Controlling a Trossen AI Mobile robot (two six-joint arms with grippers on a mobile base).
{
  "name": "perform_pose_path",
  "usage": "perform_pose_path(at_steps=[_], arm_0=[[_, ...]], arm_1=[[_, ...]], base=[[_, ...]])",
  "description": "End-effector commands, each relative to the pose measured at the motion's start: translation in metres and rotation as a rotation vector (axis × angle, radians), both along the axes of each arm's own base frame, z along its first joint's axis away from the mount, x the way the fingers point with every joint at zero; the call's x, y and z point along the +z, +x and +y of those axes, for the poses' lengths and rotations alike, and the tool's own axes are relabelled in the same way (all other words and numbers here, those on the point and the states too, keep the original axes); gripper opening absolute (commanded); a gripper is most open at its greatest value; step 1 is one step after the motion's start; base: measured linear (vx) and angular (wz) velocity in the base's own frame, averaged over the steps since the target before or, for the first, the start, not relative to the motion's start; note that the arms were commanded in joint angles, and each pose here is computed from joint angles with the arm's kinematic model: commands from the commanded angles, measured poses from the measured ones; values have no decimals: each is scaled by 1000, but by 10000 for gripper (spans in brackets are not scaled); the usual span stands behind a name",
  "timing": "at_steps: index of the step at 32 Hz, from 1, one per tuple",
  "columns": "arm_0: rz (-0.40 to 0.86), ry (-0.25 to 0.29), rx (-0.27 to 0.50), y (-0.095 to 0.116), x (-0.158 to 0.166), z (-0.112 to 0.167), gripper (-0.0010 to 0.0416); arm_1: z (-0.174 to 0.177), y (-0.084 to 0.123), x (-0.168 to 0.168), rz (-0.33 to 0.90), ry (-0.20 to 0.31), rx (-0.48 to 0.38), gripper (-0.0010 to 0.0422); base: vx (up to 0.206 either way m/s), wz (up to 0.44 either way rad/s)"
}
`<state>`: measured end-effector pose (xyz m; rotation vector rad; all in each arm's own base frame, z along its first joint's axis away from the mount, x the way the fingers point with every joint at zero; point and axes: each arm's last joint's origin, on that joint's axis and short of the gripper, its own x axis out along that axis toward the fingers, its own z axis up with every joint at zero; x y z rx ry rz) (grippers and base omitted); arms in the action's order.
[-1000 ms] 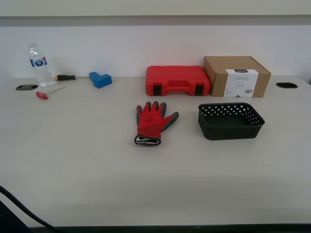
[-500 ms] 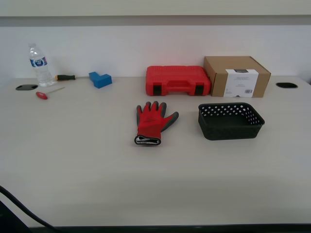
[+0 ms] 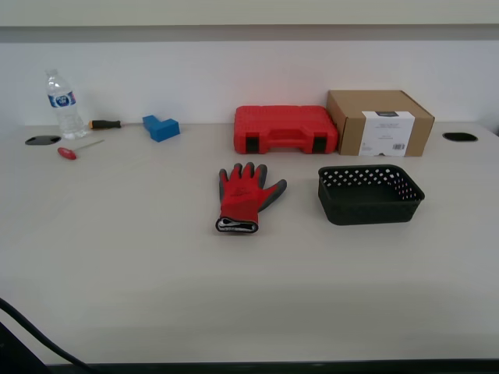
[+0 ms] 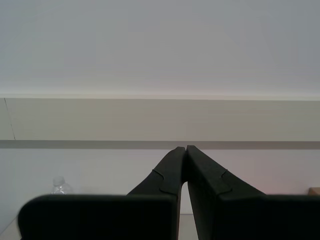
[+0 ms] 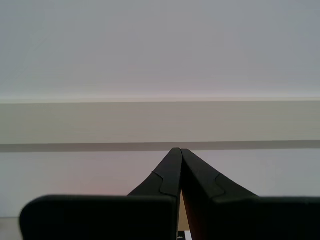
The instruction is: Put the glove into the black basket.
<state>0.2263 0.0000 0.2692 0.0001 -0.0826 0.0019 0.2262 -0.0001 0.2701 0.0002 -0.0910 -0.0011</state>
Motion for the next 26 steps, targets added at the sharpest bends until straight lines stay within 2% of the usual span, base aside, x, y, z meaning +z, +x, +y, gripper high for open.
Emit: perform_pose_path(at_steps=[1,4,6,8,9,11,15,19,23,26], arm_0=[[12,1,1,0,-1,0,1],[13,5,19,1,-1,1,1],[27,7,60,3,-4,2,1],[53,26,93,7,-10,3,1],[75,55,120,12,-14,4,1],[156,123,220,30,-26,8,1],[229,162,324,65,-32,15,1],[263,161,382,93,-26,29,1],[283,148,499,112,-20,54,1],[313,101,572,117,-21,80,1]], arm_1=[[0,0,1,-5,1,2,0],[0,0,1,-4,1,2,0],[0,0,1,-5,1,2,0],[0,0,1,-5,1,2,0],[0,0,1,-5,1,2,0],[0,0,1,-5,1,2,0],[0,0,1,-3,1,2,0],[0,0,1,-4,1,2,0],[0,0,1,-4,1,2,0],[0,0,1,-4,0,3,0]], base=[[0,0],[0,0],[0,0],[0,0],[0,0],[0,0],[0,0],[0,0],[0,0],[0,0]])
